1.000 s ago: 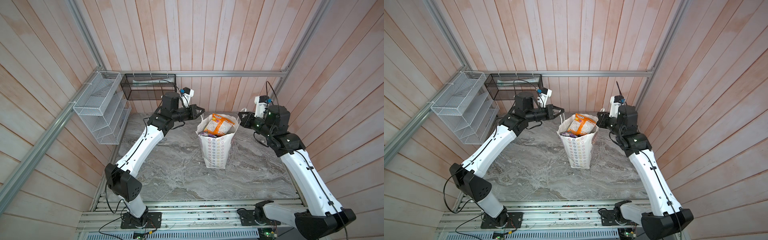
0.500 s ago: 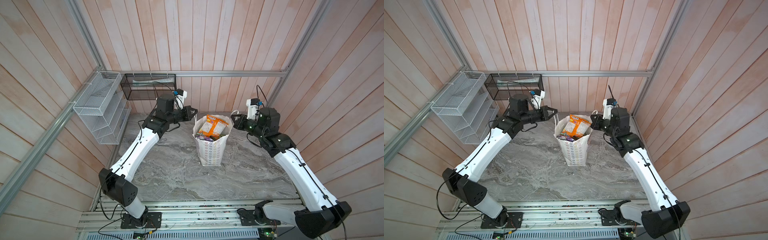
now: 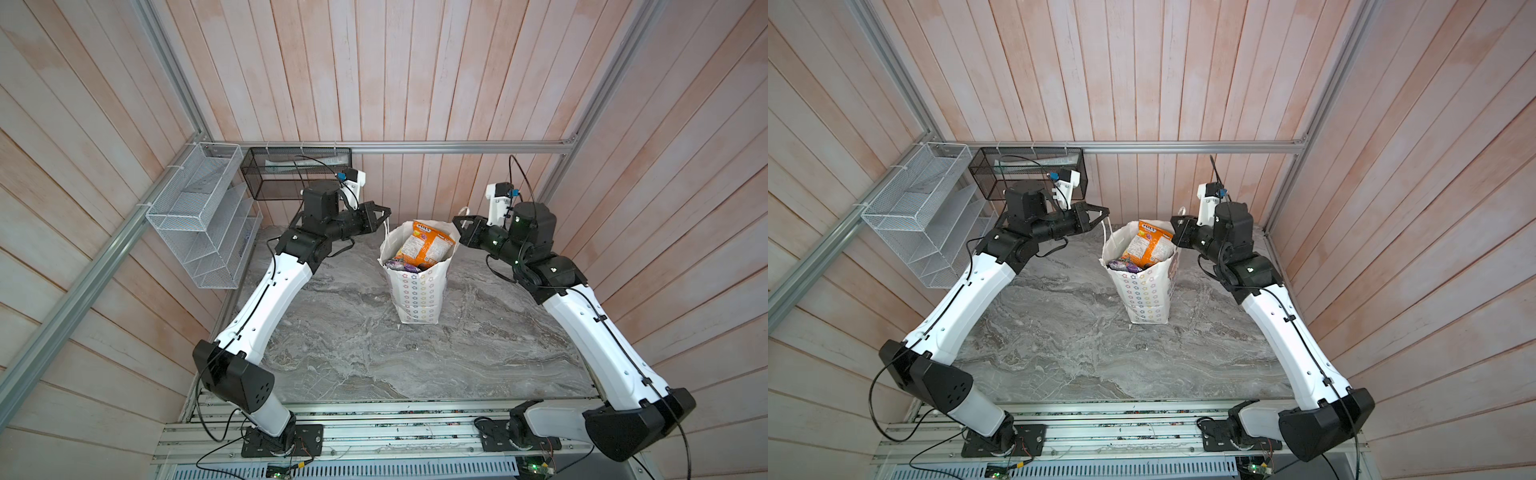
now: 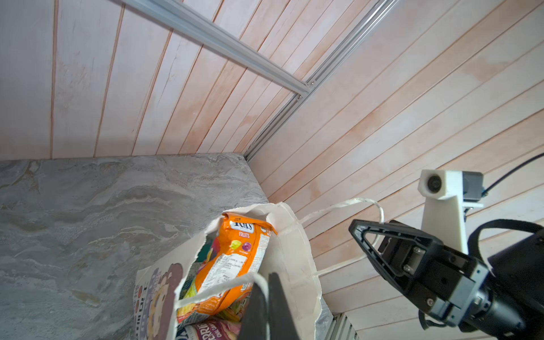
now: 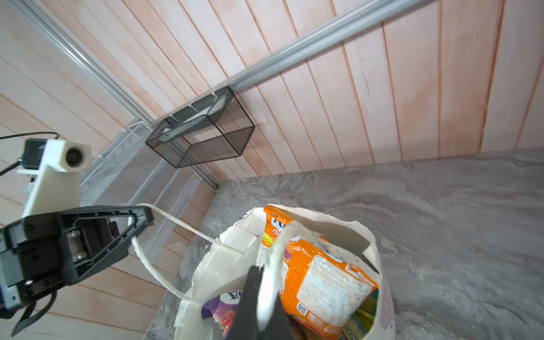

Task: Place the snacks into the paper bag
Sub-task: Place the paper bag at the center of the table.

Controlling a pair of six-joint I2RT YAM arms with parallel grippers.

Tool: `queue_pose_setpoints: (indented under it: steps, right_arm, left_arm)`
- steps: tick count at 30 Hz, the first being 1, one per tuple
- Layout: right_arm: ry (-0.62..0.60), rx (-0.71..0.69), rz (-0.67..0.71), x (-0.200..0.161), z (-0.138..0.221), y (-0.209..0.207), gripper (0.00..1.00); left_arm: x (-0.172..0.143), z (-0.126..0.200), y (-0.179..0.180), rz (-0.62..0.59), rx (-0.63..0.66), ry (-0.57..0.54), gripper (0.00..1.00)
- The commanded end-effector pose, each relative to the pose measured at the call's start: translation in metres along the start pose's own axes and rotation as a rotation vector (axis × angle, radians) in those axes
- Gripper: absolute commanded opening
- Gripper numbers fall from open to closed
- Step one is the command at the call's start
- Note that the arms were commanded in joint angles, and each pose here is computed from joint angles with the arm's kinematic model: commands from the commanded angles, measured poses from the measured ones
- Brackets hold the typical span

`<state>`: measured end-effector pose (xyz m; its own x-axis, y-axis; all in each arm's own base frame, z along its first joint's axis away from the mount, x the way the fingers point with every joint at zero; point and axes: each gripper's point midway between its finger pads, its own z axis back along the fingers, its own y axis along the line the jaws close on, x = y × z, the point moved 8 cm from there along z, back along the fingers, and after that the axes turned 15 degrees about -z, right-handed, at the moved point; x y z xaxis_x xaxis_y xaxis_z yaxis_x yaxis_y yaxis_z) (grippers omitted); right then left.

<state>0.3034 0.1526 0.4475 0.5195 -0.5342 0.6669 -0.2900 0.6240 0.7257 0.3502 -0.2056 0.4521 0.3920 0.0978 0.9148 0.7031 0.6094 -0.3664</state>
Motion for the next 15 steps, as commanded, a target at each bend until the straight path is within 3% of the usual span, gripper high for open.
queue_pose_setpoints:
  steps: [1, 5, 7, 9, 15]
  right_arm:
    - [-0.086, 0.052, 0.034, 0.008, 0.009, 0.013, 0.00]
    - [0.013, -0.027, -0.034, -0.028, -0.020, -0.032, 0.00]
    - [0.069, -0.040, -0.058, -0.036, -0.031, -0.039, 0.00]
    - [0.070, -0.017, -0.043, -0.031, -0.032, -0.029, 0.00]
    - [0.018, -0.036, -0.035, -0.024, -0.029, -0.025, 0.00]
  left_arm:
    - [0.022, 0.034, -0.022, -0.133, 0.033, -0.190, 0.00]
    - [-0.031, 0.013, 0.034, 0.028, 0.085, -0.054, 0.00]
    - [-0.035, 0.008, 0.050, 0.110, 0.056, -0.002, 0.00]
    - [-0.023, 0.012, 0.040, 0.101, -0.016, -0.016, 0.00]
    - [-0.007, 0.035, 0.026, 0.009, 0.070, -0.103, 0.00]
